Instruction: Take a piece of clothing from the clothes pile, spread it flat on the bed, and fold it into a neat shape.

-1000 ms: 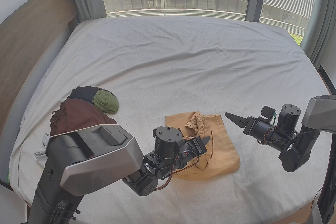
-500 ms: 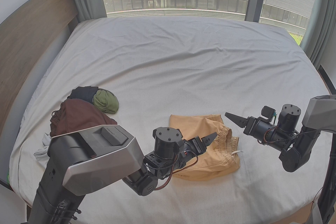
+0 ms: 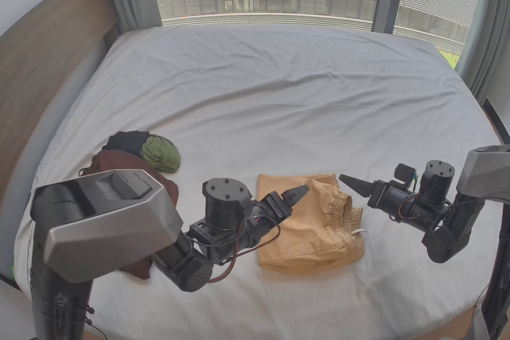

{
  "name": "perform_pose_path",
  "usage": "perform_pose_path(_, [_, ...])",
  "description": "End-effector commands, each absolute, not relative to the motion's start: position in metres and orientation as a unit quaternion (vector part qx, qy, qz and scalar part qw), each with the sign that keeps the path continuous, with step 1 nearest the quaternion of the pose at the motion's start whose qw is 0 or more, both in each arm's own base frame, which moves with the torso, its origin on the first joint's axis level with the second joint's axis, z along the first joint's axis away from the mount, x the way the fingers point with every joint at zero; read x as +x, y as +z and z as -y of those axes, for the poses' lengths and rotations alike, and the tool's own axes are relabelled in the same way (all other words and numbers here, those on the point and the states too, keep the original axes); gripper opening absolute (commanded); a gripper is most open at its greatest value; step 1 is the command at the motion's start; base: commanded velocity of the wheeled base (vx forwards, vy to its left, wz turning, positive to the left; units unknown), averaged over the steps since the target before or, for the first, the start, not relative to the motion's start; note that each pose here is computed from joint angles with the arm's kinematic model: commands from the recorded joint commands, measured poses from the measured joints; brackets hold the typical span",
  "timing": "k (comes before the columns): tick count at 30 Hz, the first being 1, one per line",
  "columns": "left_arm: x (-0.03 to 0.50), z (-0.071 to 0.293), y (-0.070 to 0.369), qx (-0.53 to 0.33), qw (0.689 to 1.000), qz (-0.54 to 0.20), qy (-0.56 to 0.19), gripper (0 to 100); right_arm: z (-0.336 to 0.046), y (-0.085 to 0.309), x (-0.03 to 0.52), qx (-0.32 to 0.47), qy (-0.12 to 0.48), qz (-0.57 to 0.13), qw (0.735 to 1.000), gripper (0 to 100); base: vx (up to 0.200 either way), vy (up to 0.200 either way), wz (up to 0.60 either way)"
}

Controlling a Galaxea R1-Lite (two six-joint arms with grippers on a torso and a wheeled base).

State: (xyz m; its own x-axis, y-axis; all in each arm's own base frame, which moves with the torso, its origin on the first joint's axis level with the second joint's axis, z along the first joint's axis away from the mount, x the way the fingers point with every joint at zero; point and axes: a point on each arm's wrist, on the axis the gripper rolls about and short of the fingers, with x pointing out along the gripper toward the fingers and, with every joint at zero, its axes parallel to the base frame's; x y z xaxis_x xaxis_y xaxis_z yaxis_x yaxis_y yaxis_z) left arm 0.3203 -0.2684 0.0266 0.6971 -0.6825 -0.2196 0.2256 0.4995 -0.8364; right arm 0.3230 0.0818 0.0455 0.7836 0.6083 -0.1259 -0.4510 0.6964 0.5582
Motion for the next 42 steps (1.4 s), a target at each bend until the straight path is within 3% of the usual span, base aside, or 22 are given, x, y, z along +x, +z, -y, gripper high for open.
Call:
perform_pose_path(1, [0.309, 0.245, 0.056, -0.44, 0.814, -0.268, -0.269, 100, -0.083, 0.041, 0.323, 0.258, 0.291, -0.159, 0.907, 100, 0.0, 0.0, 0.0])
perform_pose_path(7, [0.297, 0.23, 0.063, -0.457, 0.803, -0.282, -0.26, 100, -0.083, 0.039, 0.323, 0.258, 0.29, -0.162, 0.907, 100, 0.0, 0.0, 0.0])
perform_pose_path(20, [0.284, 0.155, 0.04, -0.367, 0.87, -0.223, -0.241, 100, -0.086, 0.038, 0.32, 0.256, 0.292, -0.167, 0.906, 100, 0.0, 0.0, 0.0])
perform_pose_path(30, [0.271, 0.116, 0.05, -0.369, 0.872, -0.217, -0.237, 100, -0.086, 0.035, 0.317, 0.255, 0.291, -0.174, 0.906, 100, 0.0, 0.0, 0.0])
perform_pose_path(42, [0.262, 0.087, 0.033, -0.28, 0.893, -0.244, -0.254, 100, -0.081, 0.019, 0.304, 0.255, 0.275, -0.215, 0.902, 100, 0.0, 0.0, 0.0])
